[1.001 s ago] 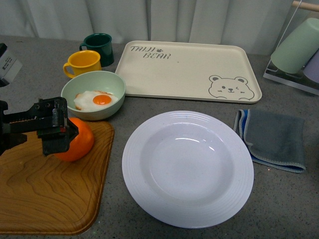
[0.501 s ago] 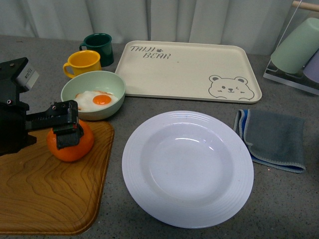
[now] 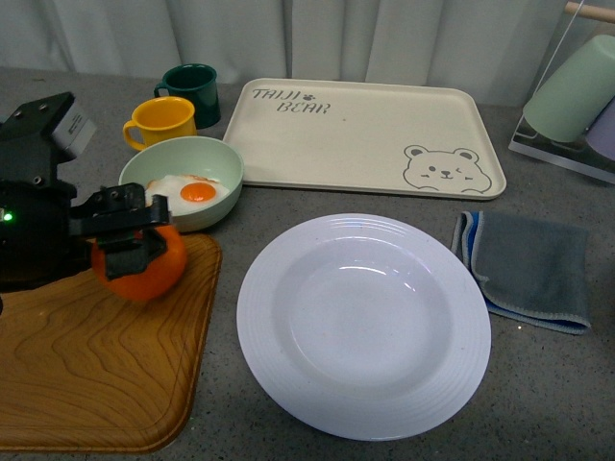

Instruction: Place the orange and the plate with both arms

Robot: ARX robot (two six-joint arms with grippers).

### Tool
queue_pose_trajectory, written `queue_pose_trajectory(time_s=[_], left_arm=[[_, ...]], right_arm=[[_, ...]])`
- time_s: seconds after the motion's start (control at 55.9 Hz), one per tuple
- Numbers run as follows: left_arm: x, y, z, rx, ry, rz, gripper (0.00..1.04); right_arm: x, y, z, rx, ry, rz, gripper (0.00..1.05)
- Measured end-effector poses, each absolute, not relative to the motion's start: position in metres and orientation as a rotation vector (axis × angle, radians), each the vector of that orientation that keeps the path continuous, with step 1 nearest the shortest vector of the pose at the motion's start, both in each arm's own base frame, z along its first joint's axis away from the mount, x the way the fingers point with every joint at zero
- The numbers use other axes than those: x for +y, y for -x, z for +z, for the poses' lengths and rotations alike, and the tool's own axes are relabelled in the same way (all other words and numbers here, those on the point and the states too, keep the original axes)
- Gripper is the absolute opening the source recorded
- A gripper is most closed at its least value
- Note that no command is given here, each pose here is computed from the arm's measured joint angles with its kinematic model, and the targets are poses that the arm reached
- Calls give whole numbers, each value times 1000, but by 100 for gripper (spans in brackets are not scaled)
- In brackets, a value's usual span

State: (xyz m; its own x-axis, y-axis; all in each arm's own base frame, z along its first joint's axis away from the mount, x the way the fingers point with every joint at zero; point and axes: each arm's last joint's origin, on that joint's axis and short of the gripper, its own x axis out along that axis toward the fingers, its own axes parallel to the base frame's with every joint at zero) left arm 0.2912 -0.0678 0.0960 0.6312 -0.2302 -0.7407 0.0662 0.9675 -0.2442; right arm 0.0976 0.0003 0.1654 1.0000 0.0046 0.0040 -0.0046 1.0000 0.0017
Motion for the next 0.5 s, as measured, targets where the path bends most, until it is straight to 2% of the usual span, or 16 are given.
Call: queue_pose_trajectory(time_s=[0.25,0.501], left_arm=[[-137,-286,110,833,168,-343,53],[-173,-290,90,881,136,-388,52]], right_arm=[[0,-98,165,-4,-2,4,95],[0,-98,165,-4,-2,5,95]])
